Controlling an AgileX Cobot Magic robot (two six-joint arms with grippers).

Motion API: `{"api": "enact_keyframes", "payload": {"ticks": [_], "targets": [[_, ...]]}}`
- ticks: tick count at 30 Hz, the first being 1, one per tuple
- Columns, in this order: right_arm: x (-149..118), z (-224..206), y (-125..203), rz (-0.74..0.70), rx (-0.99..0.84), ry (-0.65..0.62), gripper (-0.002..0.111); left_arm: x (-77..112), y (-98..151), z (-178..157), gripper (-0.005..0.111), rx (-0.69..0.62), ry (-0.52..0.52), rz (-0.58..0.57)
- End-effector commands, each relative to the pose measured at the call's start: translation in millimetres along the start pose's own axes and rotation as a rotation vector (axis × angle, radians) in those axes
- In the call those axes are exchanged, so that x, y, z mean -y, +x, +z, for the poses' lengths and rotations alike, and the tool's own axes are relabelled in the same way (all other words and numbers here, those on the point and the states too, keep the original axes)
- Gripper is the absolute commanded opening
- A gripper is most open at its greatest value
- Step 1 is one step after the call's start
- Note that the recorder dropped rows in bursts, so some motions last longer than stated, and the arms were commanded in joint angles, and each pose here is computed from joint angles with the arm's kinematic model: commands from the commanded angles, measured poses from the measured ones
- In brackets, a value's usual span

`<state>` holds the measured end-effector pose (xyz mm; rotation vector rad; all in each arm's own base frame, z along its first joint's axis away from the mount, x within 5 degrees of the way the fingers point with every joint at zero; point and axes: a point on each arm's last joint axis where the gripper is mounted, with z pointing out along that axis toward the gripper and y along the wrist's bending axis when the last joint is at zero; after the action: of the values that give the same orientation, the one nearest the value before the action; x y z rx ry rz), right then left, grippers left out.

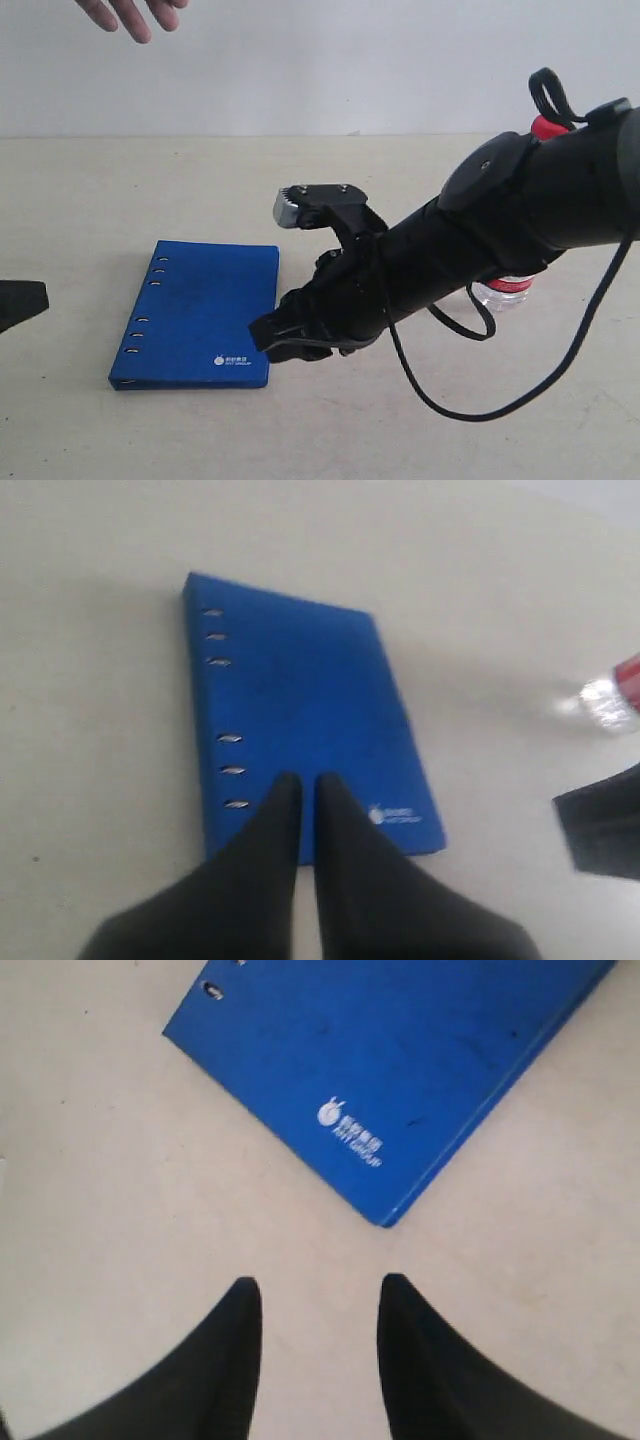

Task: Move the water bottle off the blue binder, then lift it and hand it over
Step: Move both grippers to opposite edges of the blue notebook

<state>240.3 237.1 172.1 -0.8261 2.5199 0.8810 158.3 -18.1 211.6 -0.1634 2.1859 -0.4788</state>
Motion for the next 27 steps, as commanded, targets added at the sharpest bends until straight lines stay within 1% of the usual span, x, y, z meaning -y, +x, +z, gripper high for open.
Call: {"api": "enact_keyframes", "payload": {"ticks": [1,3,5,6,7,8,9,11,14,16,17,18,21,24,27], "targets": [[14,5,-11,0.161,0.123,0.101,0.032,-20.0,11,34,0.005,-0.149,-0.09,-0.076],[18,14,-13,0.22,0.123,0.097,0.032,-25.6,15,49,0.011,-0.199,-0.095,-0.144],[15,25,-16,0.235,0.072,0.021,0.032,-29.6,14,67,0.022,-0.226,-0.08,-0.201],[11,28,-19,0.226,0.05,-0.023,0.032,-30.4,13,76,0.029,-0.249,-0.055,-0.174],[7,32,-22,0.207,0.021,-0.075,0.032,-28.7,11,86,0.037,-0.27,-0.002,-0.133],[4,34,-26,0.185,0.001,-0.12,0.032,-28.0,6,96,0.045,-0.282,0.037,-0.124],[2,36,-30,0.174,-0.006,-0.145,0.032,-27.3,3,105,0.052,-0.295,0.073,-0.136],[2,39,-38,0.167,0.015,-0.142,0.034,-27.8,0,120,0.059,-0.315,0.117,-0.153],[7,38,-50,0.204,0.077,-0.074,0.047,-35.0,0,137,0.06,-0.345,0.101,-0.169],[12,36,-55,0.225,0.101,-0.047,0.059,-38.5,2,145,0.06,-0.363,0.096,-0.178],[13,36,-55,0.219,0.101,-0.041,0.062,-39.5,1,148,0.06,-0.364,0.096,-0.179],[16,35,-55,0.215,0.102,-0.032,0.063,-40.6,2,151,0.06,-0.369,0.094,-0.181],[24,37,-53,0.205,0.085,0.004,0.06,-43.2,0,155,0.06,-0.367,0.078,-0.175],[38,40,-52,0.255,0.087,0.029,0.06,-47.1,-5,157,0.058,-0.353,0.035,-0.147],[61,38,-50,0.339,0.08,0.038,0.06,-49.3,-10,159,0.058,-0.339,0.011,-0.117]]}}
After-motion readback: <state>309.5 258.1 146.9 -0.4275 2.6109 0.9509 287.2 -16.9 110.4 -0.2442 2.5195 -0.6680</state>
